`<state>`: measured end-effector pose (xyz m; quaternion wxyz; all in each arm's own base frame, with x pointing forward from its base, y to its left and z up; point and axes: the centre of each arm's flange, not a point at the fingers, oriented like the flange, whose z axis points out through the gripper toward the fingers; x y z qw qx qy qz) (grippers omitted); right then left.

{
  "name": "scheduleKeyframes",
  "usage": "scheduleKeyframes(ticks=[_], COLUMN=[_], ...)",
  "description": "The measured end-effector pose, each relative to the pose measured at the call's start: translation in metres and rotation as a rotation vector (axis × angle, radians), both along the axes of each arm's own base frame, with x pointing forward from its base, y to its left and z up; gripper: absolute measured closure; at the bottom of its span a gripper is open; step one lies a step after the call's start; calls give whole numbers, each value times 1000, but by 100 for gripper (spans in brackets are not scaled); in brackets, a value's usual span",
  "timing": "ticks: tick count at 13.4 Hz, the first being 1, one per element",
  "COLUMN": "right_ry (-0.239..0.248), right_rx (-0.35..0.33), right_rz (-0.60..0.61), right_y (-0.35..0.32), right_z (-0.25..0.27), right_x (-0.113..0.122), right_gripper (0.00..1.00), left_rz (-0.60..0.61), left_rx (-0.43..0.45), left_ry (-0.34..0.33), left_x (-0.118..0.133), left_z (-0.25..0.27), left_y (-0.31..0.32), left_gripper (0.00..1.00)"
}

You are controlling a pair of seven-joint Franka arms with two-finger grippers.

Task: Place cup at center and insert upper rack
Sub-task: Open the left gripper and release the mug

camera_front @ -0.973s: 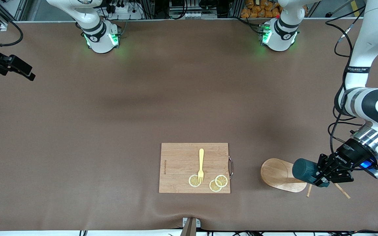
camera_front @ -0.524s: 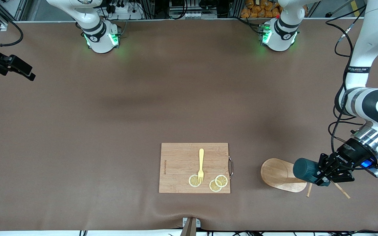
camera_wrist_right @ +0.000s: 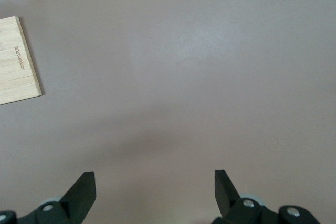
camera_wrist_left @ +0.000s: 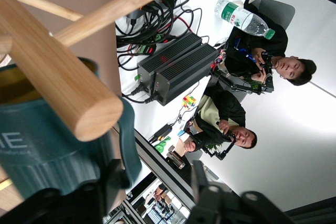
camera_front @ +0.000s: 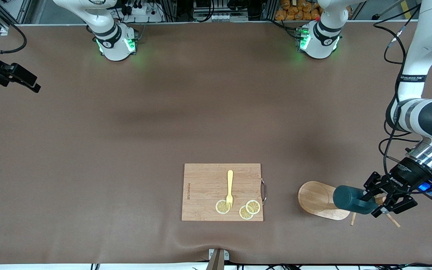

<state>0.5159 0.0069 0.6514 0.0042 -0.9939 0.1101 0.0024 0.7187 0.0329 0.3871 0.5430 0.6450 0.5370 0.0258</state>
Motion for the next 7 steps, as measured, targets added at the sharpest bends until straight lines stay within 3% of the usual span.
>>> scheduleKeyframes(ticks=[3, 7], right_ry=[0, 1], right_rx=[0, -1], right_rz=[0, 0], right_y=[0, 0], right_z=[0, 0], right_x=[0, 0], right_gripper=[0, 0], left_rz=[-3, -33], left_rx=[13, 108], left_ry=[-14, -46], left_x=[-2, -15], left_z=[11, 42], left_y=[1, 7], left_gripper=[1, 0])
